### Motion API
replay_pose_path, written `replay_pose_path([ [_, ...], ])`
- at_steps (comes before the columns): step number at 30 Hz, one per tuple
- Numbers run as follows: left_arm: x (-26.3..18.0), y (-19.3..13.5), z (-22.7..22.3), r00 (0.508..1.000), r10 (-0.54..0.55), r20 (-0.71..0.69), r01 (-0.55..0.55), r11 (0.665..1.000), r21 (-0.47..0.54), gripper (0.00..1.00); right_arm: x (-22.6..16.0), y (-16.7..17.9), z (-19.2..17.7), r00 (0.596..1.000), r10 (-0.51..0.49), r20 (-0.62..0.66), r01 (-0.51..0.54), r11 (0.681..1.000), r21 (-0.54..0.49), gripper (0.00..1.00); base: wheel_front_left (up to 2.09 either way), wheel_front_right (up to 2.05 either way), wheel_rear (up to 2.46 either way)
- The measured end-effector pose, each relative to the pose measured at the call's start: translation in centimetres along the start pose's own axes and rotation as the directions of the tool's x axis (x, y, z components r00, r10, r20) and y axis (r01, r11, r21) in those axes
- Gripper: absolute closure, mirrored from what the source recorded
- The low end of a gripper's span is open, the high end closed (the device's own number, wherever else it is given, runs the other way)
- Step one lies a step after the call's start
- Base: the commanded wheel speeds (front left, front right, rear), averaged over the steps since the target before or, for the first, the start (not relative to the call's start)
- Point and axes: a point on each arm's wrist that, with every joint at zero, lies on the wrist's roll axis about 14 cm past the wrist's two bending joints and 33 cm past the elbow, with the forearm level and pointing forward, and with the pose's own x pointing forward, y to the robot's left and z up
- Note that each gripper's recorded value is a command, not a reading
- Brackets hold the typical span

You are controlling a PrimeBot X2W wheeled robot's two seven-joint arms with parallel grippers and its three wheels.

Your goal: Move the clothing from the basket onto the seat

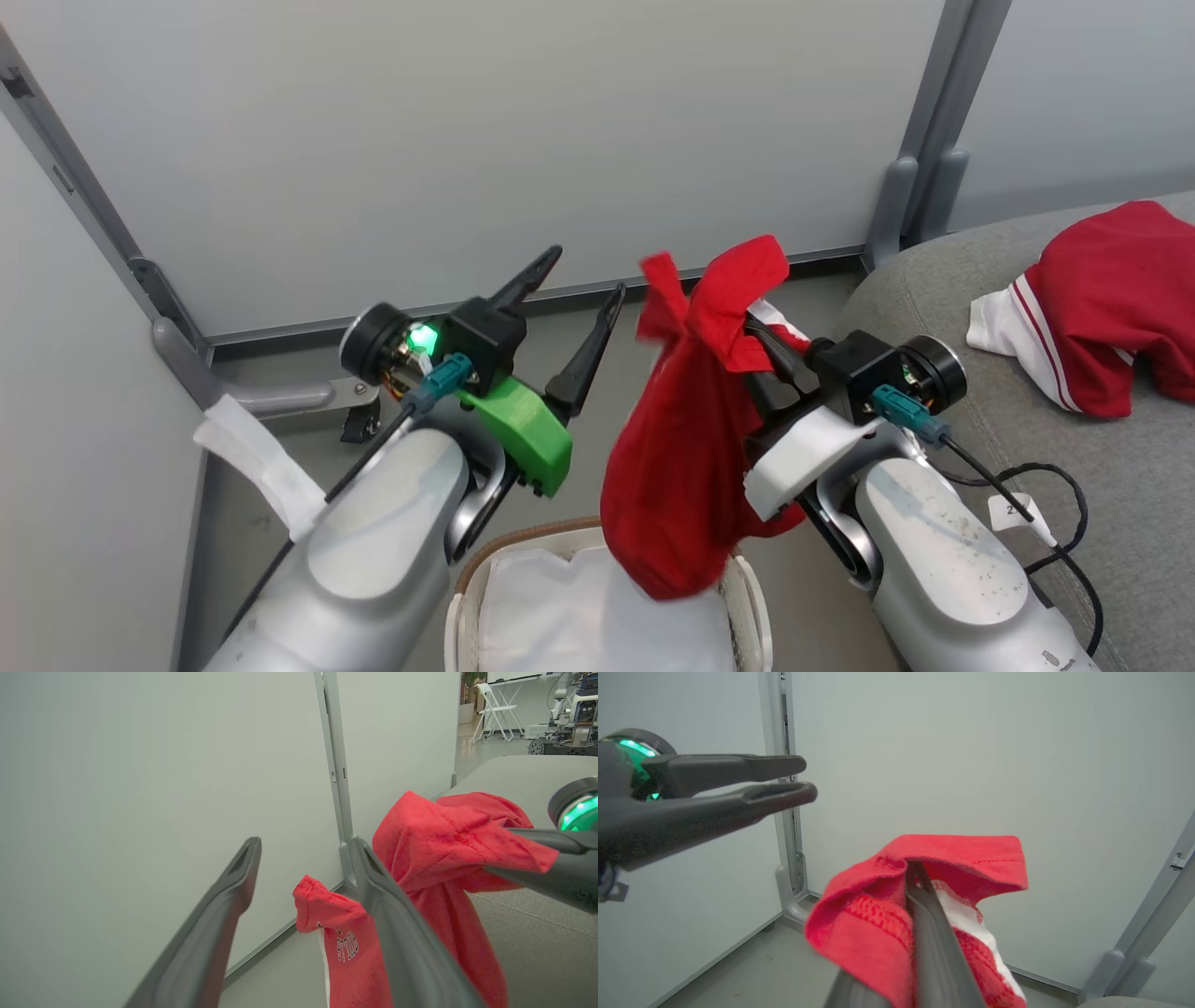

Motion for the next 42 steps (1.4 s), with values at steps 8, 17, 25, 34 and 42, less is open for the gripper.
replay_pose_path([
  [8, -2.8, -1.9, -3.6, 0.998, 0.048, -0.044, -0.054, 0.989, -0.141, 0.00, -0.4, -1.6, -0.2, 0.999, -0.047, -0.004, 0.047, 0.999, -0.028, 1.00, 0.00, 0.00, 0.00],
  [17, -5.4, -3.3, -6.8, 0.990, 0.083, -0.110, -0.103, 0.975, -0.195, 0.00, -1.0, -3.1, -0.6, 0.995, -0.095, -0.013, 0.095, 0.994, -0.046, 1.00, 0.00, 0.00, 0.00],
  [25, -6.0, -4.4, -7.7, 0.988, 0.084, -0.131, -0.112, 0.969, -0.220, 0.00, -1.5, -4.4, -0.6, 0.991, -0.135, -0.016, 0.134, 0.989, -0.058, 1.00, 0.00, 0.00, 0.00],
  [34, -4.8, -5.9, -7.7, 0.993, 0.037, -0.116, -0.065, 0.967, -0.246, 0.00, -2.7, -7.1, 0.1, 0.980, -0.200, -0.008, 0.198, 0.973, -0.120, 1.00, 0.00, 0.00, 0.00],
  [42, -2.7, -9.0, -7.5, 0.993, -0.076, -0.094, 0.048, 0.964, -0.263, 0.00, -6.5, -11.3, 1.1, 0.945, -0.328, -0.002, 0.323, 0.931, -0.170, 1.00, 0.00, 0.00, 0.00],
])
